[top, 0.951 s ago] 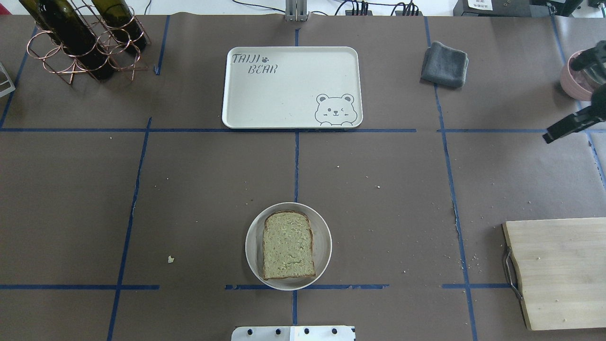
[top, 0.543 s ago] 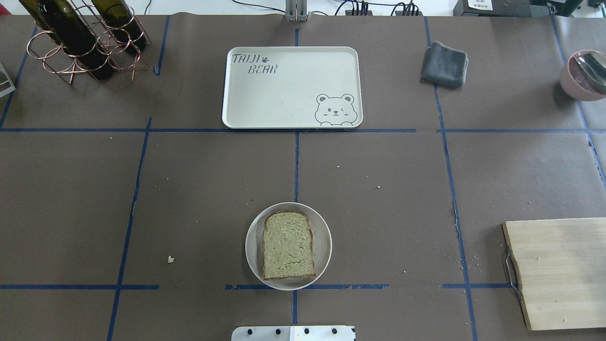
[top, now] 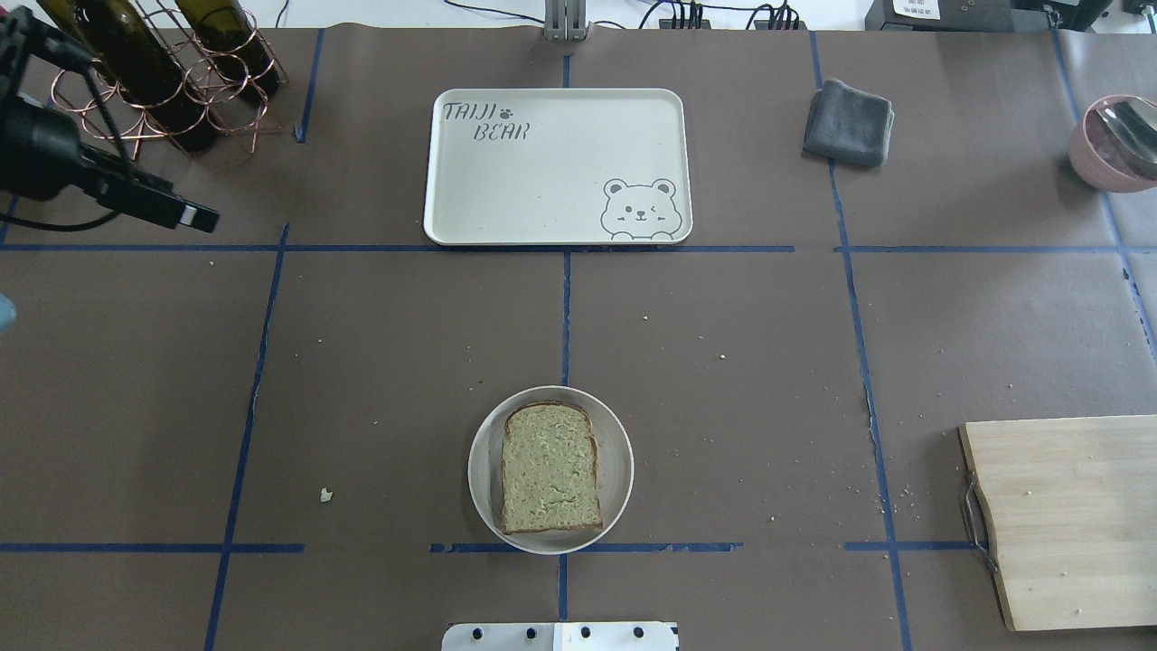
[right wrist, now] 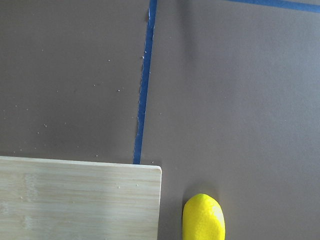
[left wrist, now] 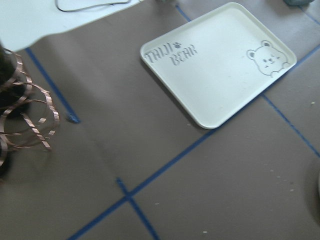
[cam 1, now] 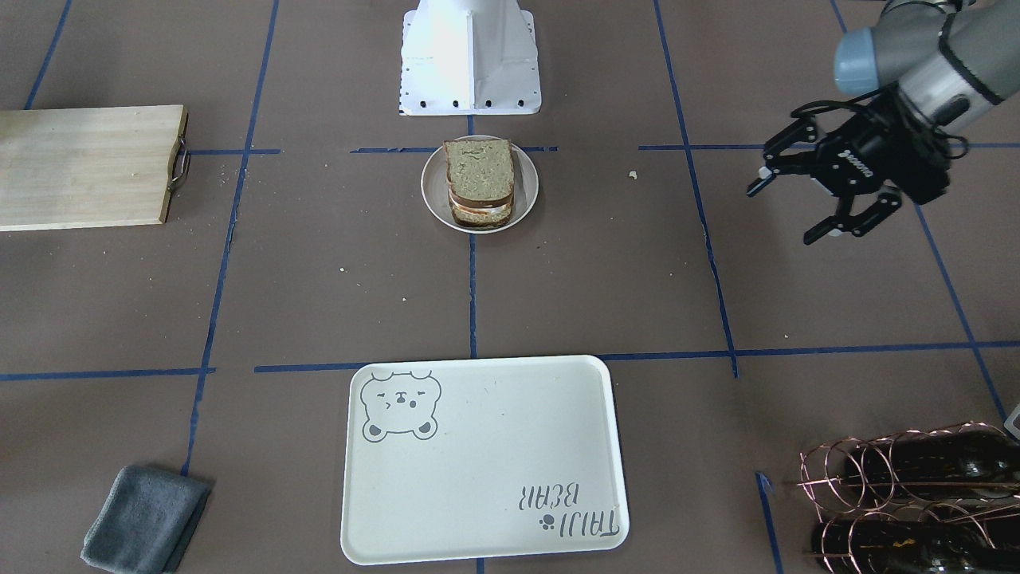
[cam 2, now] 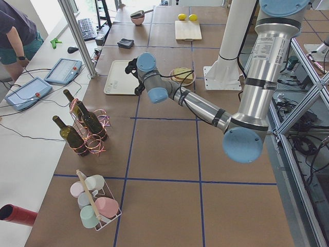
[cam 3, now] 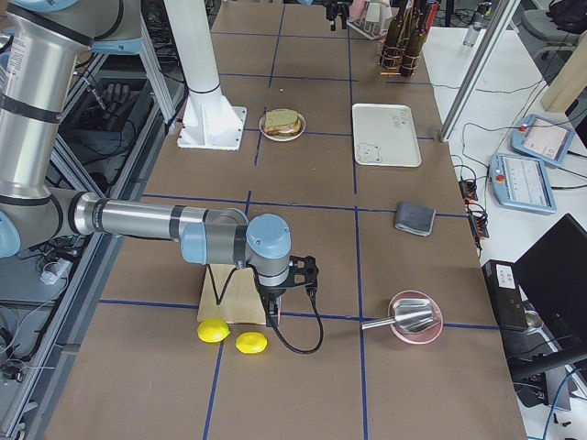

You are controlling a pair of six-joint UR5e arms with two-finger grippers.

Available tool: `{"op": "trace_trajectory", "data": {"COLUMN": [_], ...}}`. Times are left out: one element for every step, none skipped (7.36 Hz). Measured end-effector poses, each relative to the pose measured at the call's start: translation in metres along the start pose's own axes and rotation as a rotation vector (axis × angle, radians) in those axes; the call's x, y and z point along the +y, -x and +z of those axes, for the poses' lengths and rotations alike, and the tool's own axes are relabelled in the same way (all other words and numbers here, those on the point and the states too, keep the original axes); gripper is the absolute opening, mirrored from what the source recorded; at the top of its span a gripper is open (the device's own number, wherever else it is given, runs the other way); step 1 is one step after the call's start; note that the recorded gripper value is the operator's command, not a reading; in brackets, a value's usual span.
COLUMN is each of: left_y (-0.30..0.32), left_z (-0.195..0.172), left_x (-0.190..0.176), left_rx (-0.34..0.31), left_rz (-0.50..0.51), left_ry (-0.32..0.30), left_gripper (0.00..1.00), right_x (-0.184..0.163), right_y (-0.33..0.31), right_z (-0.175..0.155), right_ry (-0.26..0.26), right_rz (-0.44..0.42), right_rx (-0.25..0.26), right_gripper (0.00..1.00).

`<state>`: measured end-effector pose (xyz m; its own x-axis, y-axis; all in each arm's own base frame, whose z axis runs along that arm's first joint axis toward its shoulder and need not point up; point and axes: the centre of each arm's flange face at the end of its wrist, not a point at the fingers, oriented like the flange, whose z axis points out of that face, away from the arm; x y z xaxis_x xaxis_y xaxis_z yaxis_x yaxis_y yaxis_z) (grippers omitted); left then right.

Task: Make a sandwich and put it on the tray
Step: 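Reach the left gripper to the plate rim nearest it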

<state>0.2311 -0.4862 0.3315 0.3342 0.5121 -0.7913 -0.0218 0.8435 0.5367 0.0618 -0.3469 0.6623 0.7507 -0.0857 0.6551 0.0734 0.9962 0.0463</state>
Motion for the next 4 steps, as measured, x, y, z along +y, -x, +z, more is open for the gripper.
{"op": "trace_trajectory", "data": {"left_y": [-0.03,-0.054,-0.078,-0.102], "left_z": [0.036,0.068,0.102,0.132], "left_x": [0.007,0.016,0.027,0.041], "left_rx": [-0.023,-0.05,-0.086,-0.111], "left_rz": [-0.085,-0.172,-0.27,-0.355], "left_ry": [-0.004,-0.004,-0.011,-0.024], "left_gripper": [0.99,0.88,0.78,0.68], "right_x": [0.0,0.001,0.001,0.001], "right_y": [-0.001,-0.001,-0.001,-0.002], "right_z": [0.001,0.001,0.001,0.001], "right_ry": [0.001,0.001,0.002,0.003], "right_rz": [0.002,0.004,0.005,0.006], "right_rx": [-0.001,-0.001,-0.001,-0.001], "right_gripper": [1.0,1.0,1.0,1.0]}}
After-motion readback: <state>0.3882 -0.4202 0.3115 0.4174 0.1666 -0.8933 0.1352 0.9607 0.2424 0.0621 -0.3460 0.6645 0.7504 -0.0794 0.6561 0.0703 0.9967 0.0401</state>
